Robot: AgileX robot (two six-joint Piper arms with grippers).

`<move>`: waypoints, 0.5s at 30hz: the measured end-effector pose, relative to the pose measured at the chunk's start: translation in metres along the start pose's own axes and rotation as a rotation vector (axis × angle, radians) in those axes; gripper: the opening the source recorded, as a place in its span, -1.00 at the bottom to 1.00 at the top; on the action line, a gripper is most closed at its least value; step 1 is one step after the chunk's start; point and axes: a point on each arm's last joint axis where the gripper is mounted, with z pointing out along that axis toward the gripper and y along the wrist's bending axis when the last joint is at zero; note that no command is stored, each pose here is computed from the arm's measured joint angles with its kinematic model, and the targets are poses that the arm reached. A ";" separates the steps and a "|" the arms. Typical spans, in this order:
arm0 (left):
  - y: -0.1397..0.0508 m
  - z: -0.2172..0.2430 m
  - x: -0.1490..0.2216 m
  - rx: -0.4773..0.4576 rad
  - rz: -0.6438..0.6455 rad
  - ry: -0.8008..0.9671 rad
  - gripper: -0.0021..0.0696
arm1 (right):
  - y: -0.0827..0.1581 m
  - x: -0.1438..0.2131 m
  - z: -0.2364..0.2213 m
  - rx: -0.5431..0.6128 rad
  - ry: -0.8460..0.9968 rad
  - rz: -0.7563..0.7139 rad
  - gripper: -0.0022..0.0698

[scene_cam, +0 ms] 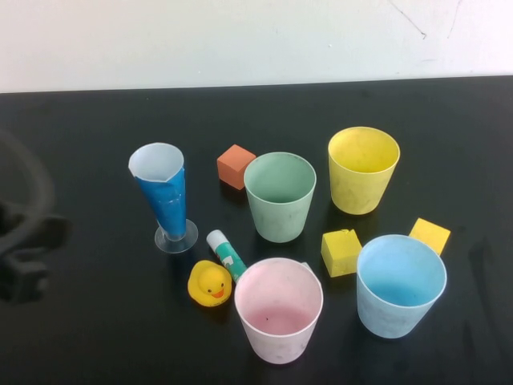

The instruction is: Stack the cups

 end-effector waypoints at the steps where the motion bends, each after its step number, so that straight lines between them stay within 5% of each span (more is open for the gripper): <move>1: -0.002 0.006 -0.006 0.035 0.032 0.032 -0.95 | 0.000 0.000 0.000 -0.001 0.005 -0.002 -0.95; 10: -0.044 0.068 -0.037 0.246 0.223 0.341 -0.95 | 0.000 0.002 0.000 -0.003 0.017 -0.011 -0.95; 15: -0.070 0.100 -0.052 0.208 0.291 0.434 -0.82 | 0.000 0.002 0.000 -0.003 0.019 -0.014 -0.95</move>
